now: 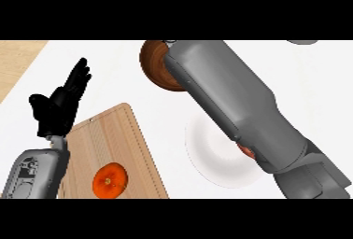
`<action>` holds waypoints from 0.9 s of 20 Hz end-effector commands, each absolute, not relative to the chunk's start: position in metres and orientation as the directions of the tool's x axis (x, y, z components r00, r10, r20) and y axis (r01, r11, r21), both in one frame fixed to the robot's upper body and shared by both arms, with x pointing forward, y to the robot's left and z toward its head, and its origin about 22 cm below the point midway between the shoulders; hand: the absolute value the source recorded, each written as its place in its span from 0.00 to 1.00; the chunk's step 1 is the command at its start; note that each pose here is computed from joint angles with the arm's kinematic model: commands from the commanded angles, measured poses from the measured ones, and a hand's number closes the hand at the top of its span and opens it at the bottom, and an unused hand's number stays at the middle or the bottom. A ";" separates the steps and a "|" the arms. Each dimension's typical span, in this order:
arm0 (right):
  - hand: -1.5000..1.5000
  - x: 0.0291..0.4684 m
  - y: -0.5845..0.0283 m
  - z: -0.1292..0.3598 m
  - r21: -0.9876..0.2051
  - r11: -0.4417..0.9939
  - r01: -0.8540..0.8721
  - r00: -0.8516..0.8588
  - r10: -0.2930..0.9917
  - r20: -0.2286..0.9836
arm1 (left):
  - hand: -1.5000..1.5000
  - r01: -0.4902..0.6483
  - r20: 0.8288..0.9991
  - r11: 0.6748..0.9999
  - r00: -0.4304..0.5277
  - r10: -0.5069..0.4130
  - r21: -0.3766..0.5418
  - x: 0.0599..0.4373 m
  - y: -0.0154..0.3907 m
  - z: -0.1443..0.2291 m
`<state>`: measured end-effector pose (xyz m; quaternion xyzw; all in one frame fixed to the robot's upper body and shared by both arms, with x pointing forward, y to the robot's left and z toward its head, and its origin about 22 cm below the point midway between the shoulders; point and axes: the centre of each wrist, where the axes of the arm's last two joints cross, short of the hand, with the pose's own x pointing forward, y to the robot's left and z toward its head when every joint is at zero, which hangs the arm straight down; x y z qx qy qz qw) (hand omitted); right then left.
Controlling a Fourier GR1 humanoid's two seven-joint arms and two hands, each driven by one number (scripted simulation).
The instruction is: Pick the lemon from the plate and place it in the bowl
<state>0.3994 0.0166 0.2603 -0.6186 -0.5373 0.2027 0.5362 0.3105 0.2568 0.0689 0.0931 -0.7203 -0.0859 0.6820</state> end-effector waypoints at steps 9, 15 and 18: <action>1.00 0.428 -0.003 0.214 -0.826 0.266 0.497 0.430 0.751 0.501 | 0.50 -0.087 0.960 0.959 -0.047 -0.274 0.270 0.307 0.274 0.071; 1.00 0.441 -0.033 0.152 -0.962 0.173 0.212 0.644 0.716 0.270 | 0.50 -0.086 0.966 0.964 -0.038 -0.254 0.251 0.301 0.273 0.067; 1.00 0.445 -0.045 0.146 -0.900 0.346 0.263 0.668 0.609 0.429 | 0.50 -0.093 0.966 0.963 -0.041 -0.256 0.252 0.298 0.284 0.072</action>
